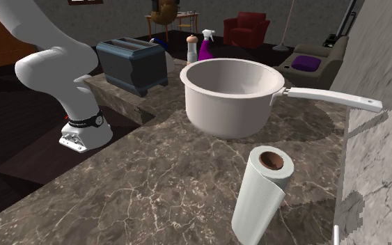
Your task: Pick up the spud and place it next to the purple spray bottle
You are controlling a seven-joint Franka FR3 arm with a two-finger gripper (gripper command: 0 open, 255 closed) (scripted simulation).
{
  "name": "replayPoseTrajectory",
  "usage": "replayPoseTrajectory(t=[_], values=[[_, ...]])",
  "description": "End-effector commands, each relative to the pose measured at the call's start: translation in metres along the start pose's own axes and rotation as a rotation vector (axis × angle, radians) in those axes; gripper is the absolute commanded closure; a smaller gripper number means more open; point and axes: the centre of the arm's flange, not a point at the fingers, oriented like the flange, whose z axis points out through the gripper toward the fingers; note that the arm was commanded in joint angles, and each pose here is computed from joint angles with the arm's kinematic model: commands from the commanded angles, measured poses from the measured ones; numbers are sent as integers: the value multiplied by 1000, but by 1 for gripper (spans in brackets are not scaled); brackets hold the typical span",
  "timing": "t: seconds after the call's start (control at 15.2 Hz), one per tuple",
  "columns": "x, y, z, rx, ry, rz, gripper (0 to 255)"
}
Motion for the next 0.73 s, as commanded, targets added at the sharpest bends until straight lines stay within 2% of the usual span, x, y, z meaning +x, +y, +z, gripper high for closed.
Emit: replayPoseTrajectory(t=[0.0,0.66], values=[[-18,-22,-1,0,-1,2,255],[-106,-119,-17,0,-1,2,255]])
